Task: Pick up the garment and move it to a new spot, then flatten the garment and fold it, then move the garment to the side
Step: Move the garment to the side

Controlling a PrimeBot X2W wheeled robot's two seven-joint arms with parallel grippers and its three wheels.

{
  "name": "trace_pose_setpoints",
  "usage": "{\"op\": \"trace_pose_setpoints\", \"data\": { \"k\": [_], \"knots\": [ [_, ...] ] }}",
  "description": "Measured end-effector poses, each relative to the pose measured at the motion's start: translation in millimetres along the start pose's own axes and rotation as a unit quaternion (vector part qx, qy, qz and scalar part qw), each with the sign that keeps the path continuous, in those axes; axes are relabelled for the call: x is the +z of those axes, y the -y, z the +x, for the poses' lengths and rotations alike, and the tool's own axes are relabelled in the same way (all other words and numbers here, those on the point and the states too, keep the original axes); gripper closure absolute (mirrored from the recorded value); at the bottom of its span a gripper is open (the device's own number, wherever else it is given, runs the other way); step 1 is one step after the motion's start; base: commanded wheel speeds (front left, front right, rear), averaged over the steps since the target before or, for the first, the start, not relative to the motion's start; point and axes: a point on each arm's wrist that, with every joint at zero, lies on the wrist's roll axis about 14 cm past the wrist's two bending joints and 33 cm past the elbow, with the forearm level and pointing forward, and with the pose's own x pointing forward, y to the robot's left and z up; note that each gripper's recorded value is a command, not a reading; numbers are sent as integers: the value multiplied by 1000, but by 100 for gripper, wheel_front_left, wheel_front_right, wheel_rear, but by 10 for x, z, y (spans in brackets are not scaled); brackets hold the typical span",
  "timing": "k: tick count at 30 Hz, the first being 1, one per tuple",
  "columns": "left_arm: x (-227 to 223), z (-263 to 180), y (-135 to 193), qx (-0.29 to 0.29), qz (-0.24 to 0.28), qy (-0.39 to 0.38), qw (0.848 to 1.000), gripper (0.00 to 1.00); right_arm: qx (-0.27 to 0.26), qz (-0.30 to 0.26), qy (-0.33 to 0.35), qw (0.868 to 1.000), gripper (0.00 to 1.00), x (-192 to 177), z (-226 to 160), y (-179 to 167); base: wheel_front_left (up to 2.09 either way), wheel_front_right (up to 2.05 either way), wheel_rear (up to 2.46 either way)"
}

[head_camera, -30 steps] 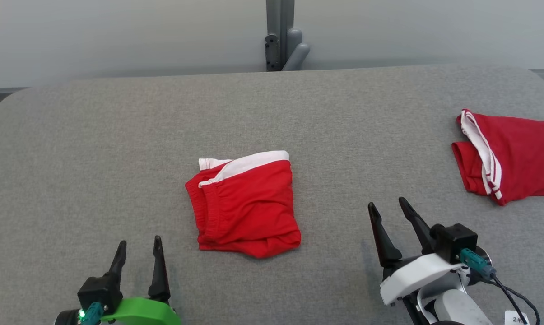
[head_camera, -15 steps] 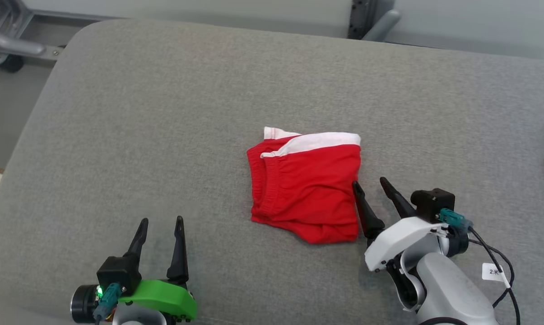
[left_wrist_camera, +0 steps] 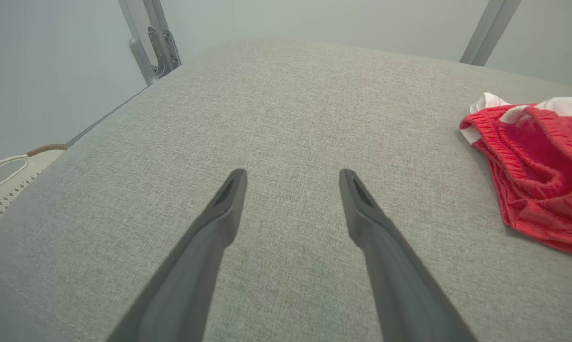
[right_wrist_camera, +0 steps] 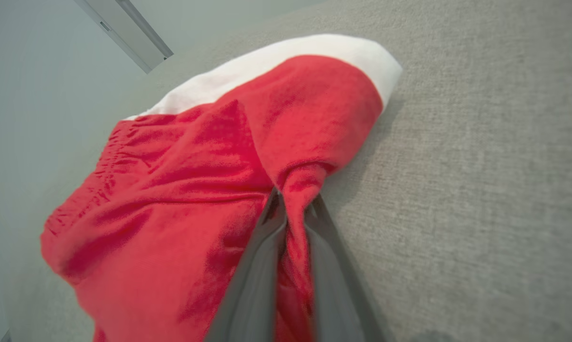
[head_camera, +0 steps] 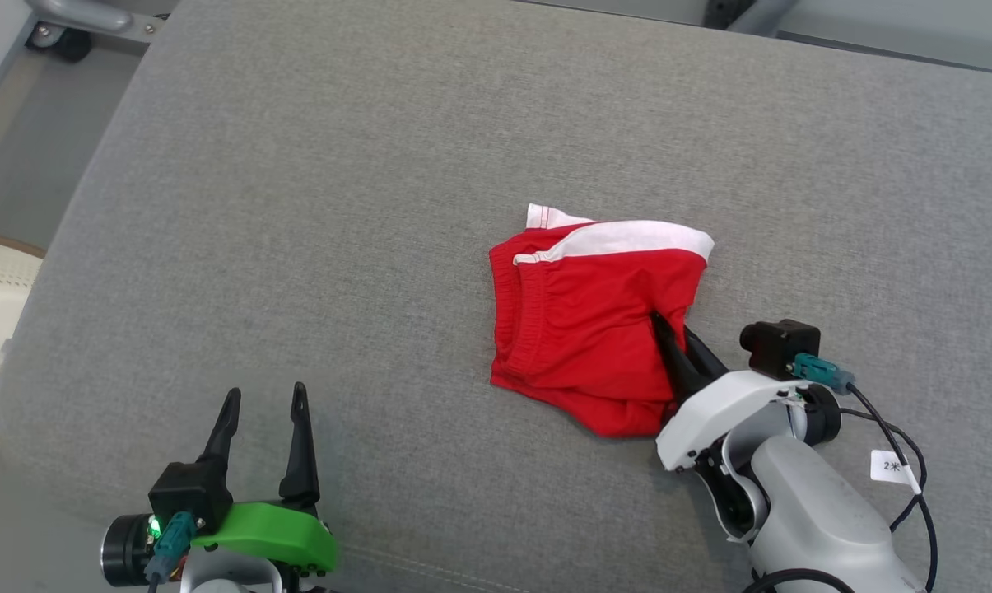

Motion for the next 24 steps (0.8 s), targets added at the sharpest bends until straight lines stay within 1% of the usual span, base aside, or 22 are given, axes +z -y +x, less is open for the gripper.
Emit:
{"op": "trace_pose_setpoints", "data": {
  "k": [5, 9, 13, 18, 24],
  "knots": [
    [-54, 104, 229, -39, 3, -7, 999, 0, -38, 6, 23, 999, 100, 102, -172, 263, 0, 0, 0],
    [-73, 228, 539, -87, 6, -9, 996, 0, -85, 8, 41, 995, 100, 183, -417, 565, 0, 0, 0],
    [-80, 344, 921, -143, 7, -8, 990, 0, -134, 8, 61, 989, 100, 275, -740, 846, 0, 0, 0],
    [-111, 417, 1455, -216, 6, -10, 976, 0, -199, 9, 86, 976, 100, 370, -1232, 1154, 0, 0, 0],
    [-164, 394, 2112, -305, 7, -16, 952, 0, -264, 12, 113, 958, 100, 444, -1794, 1389, 0, 0, 0]
  ]
}}
